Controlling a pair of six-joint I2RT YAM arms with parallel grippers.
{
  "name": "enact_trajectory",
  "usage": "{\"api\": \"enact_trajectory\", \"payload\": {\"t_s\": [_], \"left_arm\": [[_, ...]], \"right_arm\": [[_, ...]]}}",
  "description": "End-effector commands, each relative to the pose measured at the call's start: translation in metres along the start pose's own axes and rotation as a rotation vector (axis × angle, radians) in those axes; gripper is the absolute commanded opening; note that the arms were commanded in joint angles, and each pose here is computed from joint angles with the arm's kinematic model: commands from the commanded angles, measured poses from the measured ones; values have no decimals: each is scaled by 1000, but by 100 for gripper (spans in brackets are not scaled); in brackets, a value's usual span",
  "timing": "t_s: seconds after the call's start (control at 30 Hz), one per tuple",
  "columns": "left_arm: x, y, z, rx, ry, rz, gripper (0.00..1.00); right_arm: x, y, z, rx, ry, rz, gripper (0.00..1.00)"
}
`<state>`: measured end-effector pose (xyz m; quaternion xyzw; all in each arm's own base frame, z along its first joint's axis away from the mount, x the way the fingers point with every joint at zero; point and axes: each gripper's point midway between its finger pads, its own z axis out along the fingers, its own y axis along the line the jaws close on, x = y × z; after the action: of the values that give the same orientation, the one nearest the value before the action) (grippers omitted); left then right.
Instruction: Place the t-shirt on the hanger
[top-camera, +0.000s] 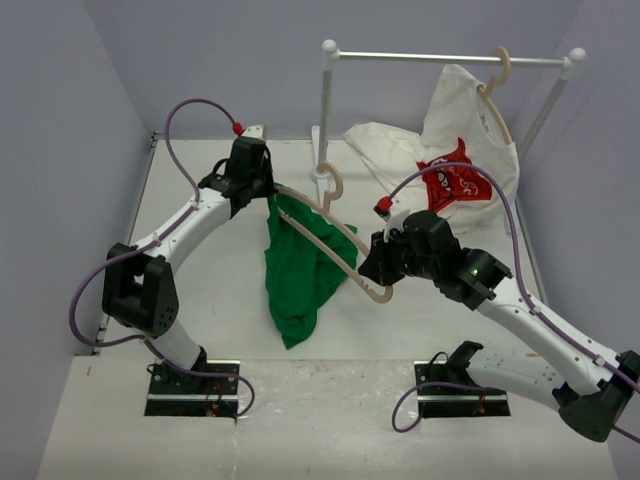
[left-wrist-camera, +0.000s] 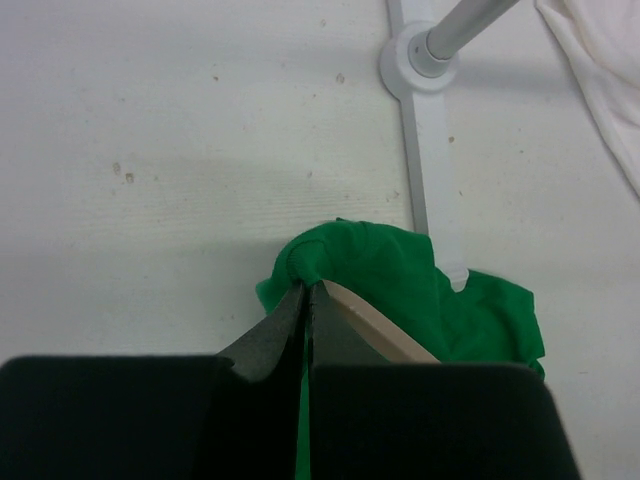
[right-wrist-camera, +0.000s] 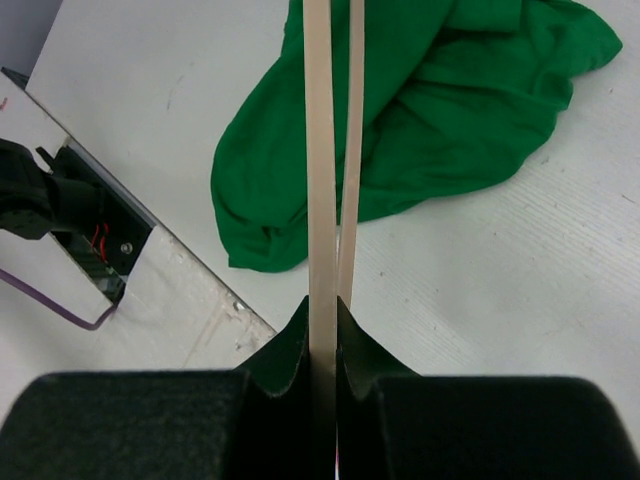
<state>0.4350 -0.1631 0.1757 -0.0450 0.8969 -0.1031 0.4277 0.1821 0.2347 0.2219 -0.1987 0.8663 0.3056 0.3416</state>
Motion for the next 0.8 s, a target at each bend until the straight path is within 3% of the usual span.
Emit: {"api": "enact_trajectory", "payload": {"t_s": [0.0, 0.27, 0.5, 0.7, 0.77], "left_arm": [[-27, 9, -21, -38, -85, 5, 0], [-22, -26, -43, 180, -78, -26, 0], [-22, -7, -52, 94, -109, -33, 0], [-76, 1, -99, 35, -277, -99, 0], [-109, 3, -139, 34, -387, -126, 0]], "right_arm": [[3, 6, 1, -39, -3, -36, 0], [-57, 4, 24, 22, -191, -41, 0], [-112, -12, 16, 203, -308, -62, 0], [-147, 11, 17, 137, -357, -140, 0], [-172, 28, 8, 90, -410, -157, 0]]}}
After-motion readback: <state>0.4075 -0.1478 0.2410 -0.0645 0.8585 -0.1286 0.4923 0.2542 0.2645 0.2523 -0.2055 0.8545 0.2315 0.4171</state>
